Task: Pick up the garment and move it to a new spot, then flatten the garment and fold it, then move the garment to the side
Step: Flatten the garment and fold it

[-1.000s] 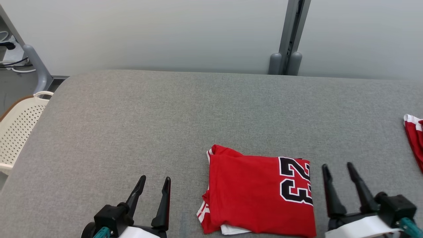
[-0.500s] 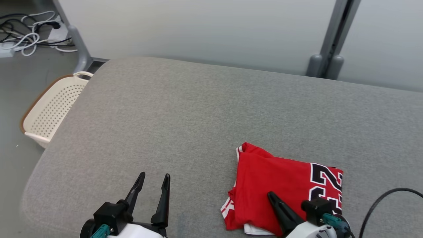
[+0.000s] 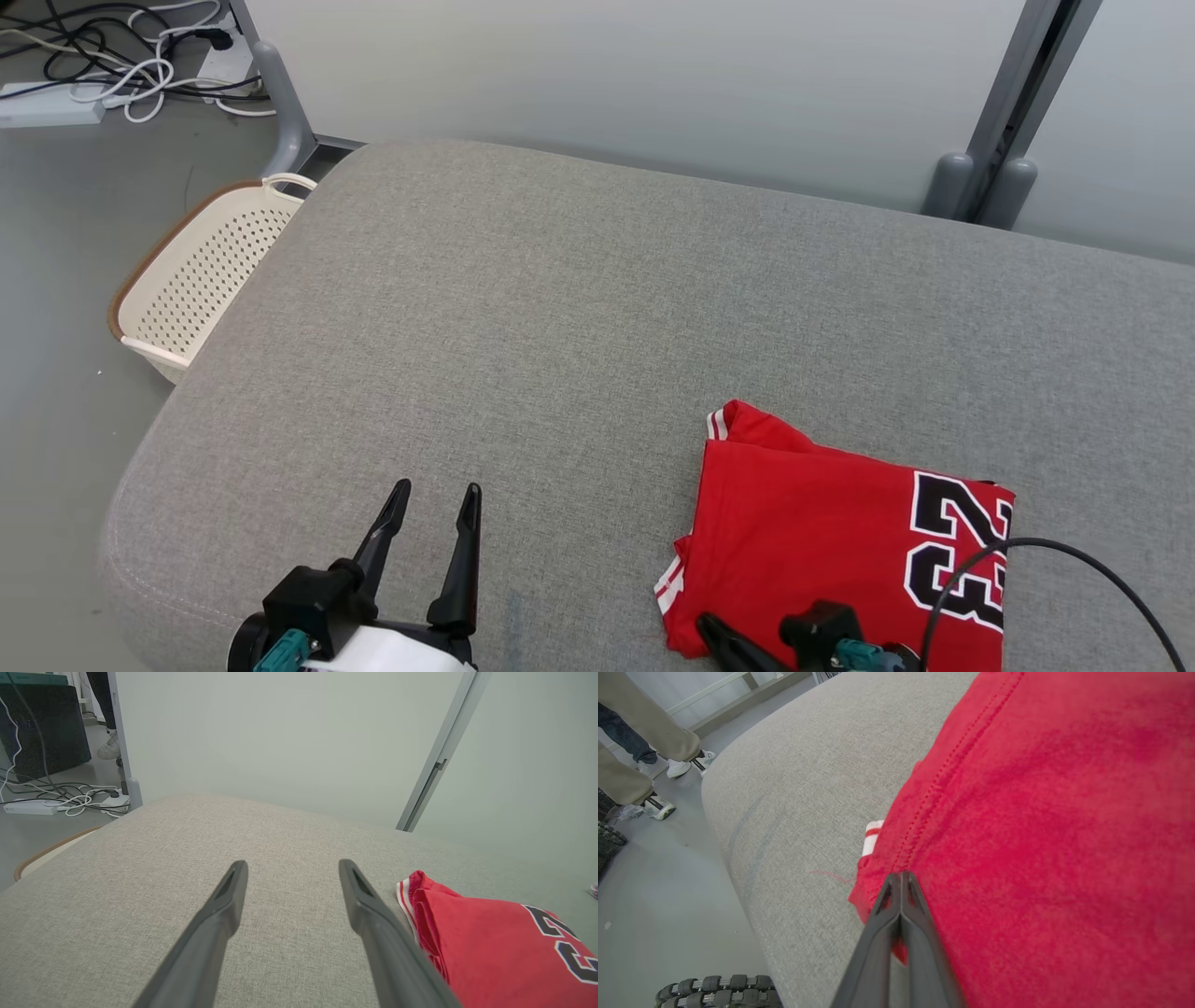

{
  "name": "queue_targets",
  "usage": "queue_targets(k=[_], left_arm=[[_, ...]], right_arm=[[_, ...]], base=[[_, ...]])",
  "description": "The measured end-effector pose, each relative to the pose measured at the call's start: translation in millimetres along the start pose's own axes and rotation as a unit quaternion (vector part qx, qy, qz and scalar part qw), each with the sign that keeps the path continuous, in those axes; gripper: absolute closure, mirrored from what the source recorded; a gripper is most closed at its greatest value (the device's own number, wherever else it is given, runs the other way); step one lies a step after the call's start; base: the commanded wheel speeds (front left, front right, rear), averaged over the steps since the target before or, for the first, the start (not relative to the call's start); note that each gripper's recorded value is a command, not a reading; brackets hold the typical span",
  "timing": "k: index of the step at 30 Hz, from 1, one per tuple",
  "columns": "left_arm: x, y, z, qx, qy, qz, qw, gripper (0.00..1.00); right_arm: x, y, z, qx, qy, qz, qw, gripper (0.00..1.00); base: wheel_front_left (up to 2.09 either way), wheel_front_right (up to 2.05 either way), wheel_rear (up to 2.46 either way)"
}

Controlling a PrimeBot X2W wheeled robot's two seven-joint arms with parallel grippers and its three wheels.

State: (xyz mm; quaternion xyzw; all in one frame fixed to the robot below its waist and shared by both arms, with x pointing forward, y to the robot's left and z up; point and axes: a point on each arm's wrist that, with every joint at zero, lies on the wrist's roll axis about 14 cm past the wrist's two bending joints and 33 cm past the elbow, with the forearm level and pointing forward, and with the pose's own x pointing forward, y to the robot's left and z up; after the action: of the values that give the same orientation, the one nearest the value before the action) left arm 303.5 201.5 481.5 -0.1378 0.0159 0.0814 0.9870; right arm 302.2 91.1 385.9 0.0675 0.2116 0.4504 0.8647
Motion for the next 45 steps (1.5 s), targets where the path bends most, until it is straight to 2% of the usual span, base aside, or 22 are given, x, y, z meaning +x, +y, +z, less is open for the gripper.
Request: queue_targets(k=[7, 12, 17, 21, 22, 24, 25, 27, 29, 35, 45], left_arm=[[1, 0, 0, 0.0, -0.001, 0.001, 1.0, 0.0], [3, -1, 1, 0.0, -0.003, -0.002, 1.0, 0.0], [6, -8, 2, 0.003, -0.005, -0.013, 1.0, 0.0], [9, -16, 1, 0.008, -0.005, -0.028, 1.0, 0.0], [10, -18, 1, 0.01, -0.005, -0.032, 0.999, 0.0], [12, -23, 2, 0.014, -0.007, -0.042, 0.999, 0.0], [14, -27, 2, 0.015, -0.007, -0.048, 0.999, 0.0], [16, -32, 2, 0.015, -0.009, -0.056, 0.998, 0.0], [19, -39, 1, 0.018, -0.009, -0.067, 0.998, 0.0], [24, -50, 1, 0.022, -0.01, -0.086, 0.996, 0.0], [23, -61, -4, 0.025, -0.006, -0.103, 0.994, 0.0]], right_arm=[[5, 15, -2, -0.016, 0.012, 0.031, 0.999, 1.0], [9, 15, 19, -0.02, -0.019, 0.033, 0.999, 1.0], [7, -5, 62, -0.028, -0.086, 0.003, 0.996, 1.0], [-5, -37, 102, -0.042, -0.15, -0.048, 0.987, 1.0], [-11, -46, 111, -0.046, -0.166, -0.064, 0.983, 0.98], [-24, -63, 124, -0.055, -0.189, -0.096, 0.976, 0.8], [-32, -72, 129, -0.058, -0.2, -0.115, 0.971, 0.67], [-48, -87, 136, -0.064, -0.217, -0.148, 0.963, 0.51], [-74, -107, 142, -0.067, -0.237, -0.197, 0.949, 0.0], [-122, -132, 144, -0.068, -0.262, -0.268, 0.925, 0.0], [-179, -146, 135, -0.039, -0.288, -0.335, 0.896, 0.0]], base=[[0.0, 0.0, 0.0], [0.0, 0.0, 0.0], [0.0, 0.0, 0.0], [0.0, 0.0, 0.0], [0.0, 0.0, 0.0], [0.0, 0.0, 0.0], [0.0, 0.0, 0.0], [0.0, 0.0, 0.0], [0.0, 0.0, 0.0], [0.0, 0.0, 0.0], [0.0, 0.0, 0.0]])
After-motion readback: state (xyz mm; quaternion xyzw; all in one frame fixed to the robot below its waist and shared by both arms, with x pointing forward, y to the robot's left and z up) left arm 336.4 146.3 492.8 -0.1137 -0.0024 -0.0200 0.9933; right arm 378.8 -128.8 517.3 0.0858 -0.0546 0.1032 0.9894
